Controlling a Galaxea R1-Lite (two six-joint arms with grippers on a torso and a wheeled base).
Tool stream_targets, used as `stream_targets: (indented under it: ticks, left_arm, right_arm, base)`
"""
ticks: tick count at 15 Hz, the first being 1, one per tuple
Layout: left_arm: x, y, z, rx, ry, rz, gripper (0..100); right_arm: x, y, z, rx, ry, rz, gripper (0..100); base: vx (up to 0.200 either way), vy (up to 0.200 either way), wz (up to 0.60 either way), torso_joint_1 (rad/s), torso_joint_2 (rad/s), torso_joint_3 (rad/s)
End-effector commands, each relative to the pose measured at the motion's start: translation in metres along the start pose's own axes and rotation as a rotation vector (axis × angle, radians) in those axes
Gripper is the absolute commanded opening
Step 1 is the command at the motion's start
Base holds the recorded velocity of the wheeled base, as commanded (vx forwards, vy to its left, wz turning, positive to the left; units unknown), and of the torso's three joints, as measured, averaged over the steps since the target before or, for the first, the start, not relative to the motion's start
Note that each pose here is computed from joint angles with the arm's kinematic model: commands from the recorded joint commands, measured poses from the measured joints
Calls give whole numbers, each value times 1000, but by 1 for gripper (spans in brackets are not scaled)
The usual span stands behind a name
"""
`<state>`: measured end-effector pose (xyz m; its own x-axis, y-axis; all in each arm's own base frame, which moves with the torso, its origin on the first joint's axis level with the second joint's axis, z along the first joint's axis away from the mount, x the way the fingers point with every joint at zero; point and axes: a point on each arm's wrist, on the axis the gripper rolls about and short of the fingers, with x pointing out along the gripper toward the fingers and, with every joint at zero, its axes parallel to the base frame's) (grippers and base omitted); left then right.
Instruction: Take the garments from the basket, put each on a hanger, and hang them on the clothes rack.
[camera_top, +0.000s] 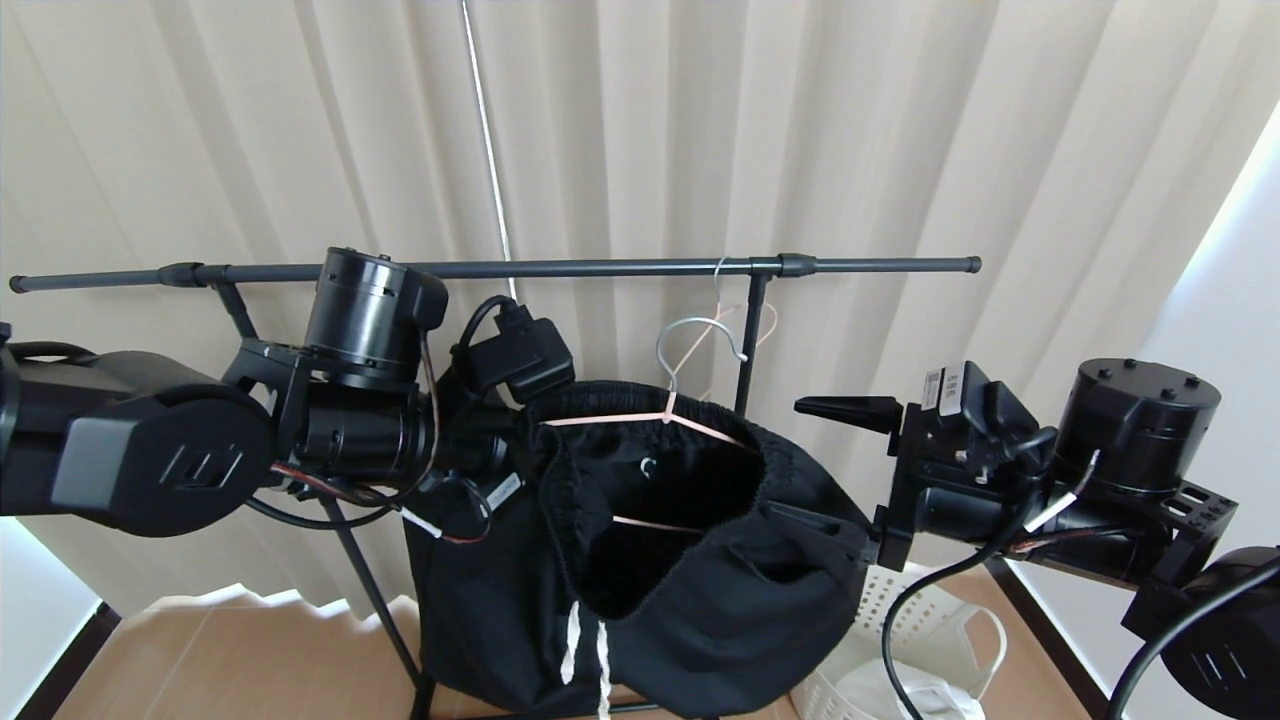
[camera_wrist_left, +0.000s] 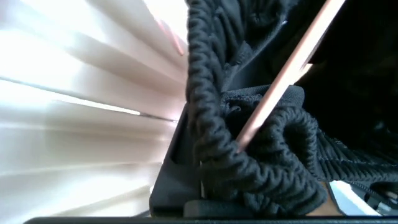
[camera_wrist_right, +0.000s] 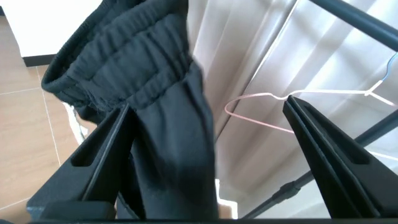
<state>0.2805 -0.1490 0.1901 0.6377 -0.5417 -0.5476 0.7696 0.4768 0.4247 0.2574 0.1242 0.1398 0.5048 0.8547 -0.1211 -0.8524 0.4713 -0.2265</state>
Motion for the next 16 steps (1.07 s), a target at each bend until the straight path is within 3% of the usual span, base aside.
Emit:
stream_targets:
  ticks: [1, 13, 14, 16]
  left_arm:
    - [-4, 2, 2, -5, -18, 21, 0]
    - [-26, 12, 1, -67, -56, 94, 0]
    - [-36, 13, 2, -110, -70, 113, 0]
    - [-44, 19, 0, -124, -74, 143, 0]
  right_arm:
    - [1, 0, -3, -6, 9, 2, 100]
    - [-11, -23, -7, -17, 14, -75, 100]
    - [-15, -30, -13, -4, 12, -49, 100]
    - [-14, -30, -17, 5, 21, -44, 100]
  base:
    - [0, 0, 0, 0, 0, 0]
    - [0, 0, 0, 0, 0, 0]
    - [0, 0, 0, 0, 0, 0]
    - [0, 0, 0, 0, 0, 0]
